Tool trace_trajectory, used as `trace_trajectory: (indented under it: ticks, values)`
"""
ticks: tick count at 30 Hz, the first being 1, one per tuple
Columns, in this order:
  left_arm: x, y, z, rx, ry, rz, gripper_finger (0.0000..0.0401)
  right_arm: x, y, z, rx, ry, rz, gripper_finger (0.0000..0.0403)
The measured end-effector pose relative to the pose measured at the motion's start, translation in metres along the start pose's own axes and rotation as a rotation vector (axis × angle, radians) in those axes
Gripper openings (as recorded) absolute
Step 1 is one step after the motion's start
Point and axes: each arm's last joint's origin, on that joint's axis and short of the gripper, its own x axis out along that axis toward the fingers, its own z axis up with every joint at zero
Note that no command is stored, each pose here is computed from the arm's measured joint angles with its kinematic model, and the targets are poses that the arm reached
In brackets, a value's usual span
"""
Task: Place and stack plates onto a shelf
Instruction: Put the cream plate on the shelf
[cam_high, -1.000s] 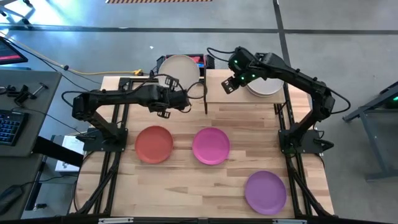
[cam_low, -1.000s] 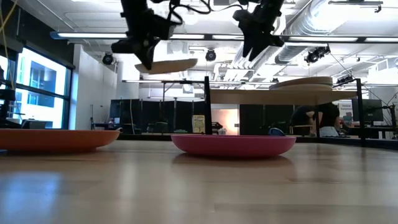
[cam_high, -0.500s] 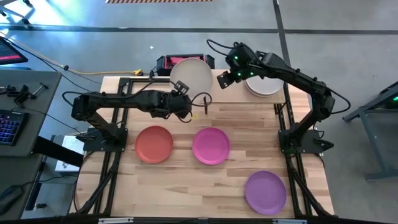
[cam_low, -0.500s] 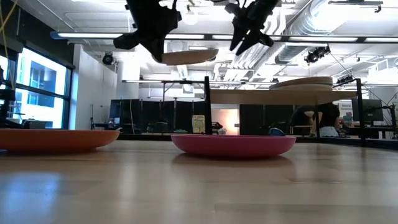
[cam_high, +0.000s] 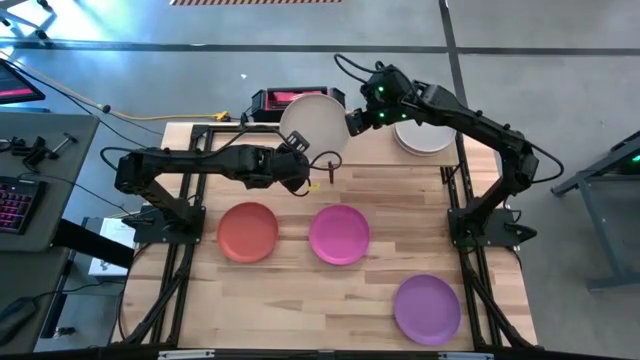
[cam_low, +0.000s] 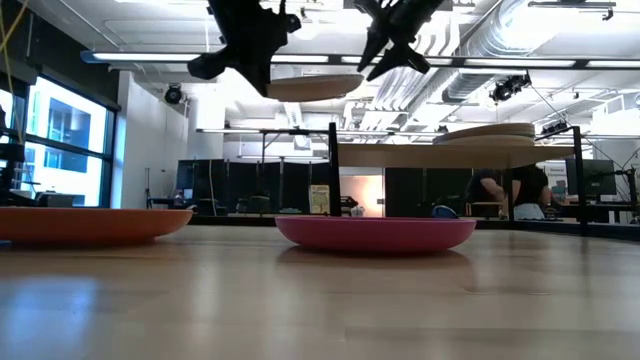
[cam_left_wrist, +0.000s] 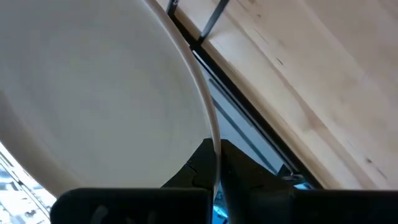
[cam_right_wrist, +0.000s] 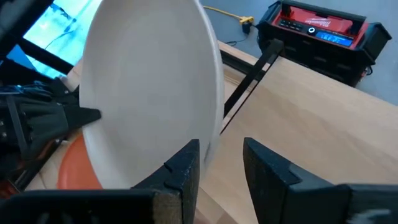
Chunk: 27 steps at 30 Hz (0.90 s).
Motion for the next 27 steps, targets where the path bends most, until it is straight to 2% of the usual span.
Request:
trace_trajectory:
  ticks: [8,15,21,24,27]
  values:
    - [0.0,0.0006,-0.0004,0.038,0.018,0.01,0.0001,0.0,-0.0002,0.0006,0.034,-0.011,-0.011,0.0105]
    - [-0.0008,0.0071,0.0014,0.018,0.04,0.078,0.0001,0.0,-0.0003,0.0006,0.041,-0.012,-0.013,0.0105]
    - [-0.0009,0.0078,0.0022,0.012,0.031,0.082,0.0001,0.0,-0.0012,-0.0014,0.042,0.007,-0.024,0.0103]
    - [-0.0009,0.0079,0.0022,0.01,0.031,0.083,0.0001,0.0,-0.0014,-0.0018,0.042,0.012,-0.027,0.0085]
    - [-0.0009,0.0083,0.0024,0.006,0.029,0.086,0.0001,0.0,-0.0014,-0.0021,0.041,0.015,-0.027,0.0049]
